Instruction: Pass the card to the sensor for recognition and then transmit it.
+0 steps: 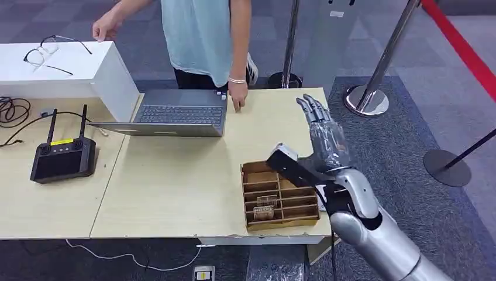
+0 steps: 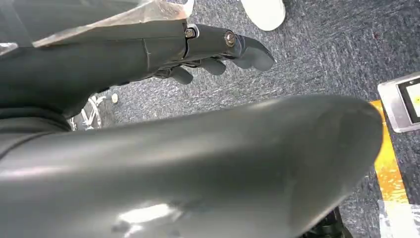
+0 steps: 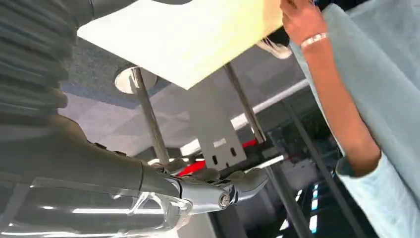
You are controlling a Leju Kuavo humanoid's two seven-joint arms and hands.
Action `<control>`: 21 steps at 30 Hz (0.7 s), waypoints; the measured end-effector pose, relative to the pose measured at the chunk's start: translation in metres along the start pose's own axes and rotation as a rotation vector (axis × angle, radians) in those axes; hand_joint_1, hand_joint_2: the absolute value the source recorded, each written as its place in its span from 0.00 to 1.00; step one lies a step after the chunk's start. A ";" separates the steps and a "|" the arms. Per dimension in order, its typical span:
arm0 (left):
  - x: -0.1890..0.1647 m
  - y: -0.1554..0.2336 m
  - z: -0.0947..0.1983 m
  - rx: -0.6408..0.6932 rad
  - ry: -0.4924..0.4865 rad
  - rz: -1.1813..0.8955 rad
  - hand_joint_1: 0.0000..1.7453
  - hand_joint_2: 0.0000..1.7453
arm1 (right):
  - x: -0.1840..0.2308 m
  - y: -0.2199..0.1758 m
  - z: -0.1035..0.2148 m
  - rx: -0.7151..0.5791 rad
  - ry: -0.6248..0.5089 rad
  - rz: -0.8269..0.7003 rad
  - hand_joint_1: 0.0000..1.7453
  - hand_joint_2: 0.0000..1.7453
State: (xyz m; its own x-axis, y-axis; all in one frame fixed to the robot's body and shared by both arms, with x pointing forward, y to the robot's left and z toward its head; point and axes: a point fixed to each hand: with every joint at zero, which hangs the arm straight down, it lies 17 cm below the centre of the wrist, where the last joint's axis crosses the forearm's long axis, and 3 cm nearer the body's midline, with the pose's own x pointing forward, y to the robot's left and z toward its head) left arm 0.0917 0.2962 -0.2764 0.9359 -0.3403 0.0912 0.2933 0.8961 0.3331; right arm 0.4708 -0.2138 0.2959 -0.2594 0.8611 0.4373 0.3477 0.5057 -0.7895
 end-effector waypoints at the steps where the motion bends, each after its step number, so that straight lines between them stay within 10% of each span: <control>1: 0.000 0.000 0.000 0.000 0.000 0.000 0.00 0.00 | 0.001 0.002 0.001 0.005 -0.004 0.005 0.00 1.00; 21: -0.001 0.002 -0.001 0.004 0.002 0.004 0.00 0.00 | -0.005 0.040 0.025 0.146 0.008 0.066 0.01 1.00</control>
State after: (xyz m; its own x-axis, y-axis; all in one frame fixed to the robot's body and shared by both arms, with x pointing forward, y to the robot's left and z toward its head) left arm 0.0915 0.2983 -0.2764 0.9374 -0.3364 0.0903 0.2891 0.8960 0.3370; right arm 0.4636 -0.1995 0.2516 -0.2331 0.8928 0.3855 0.2287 0.4356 -0.8706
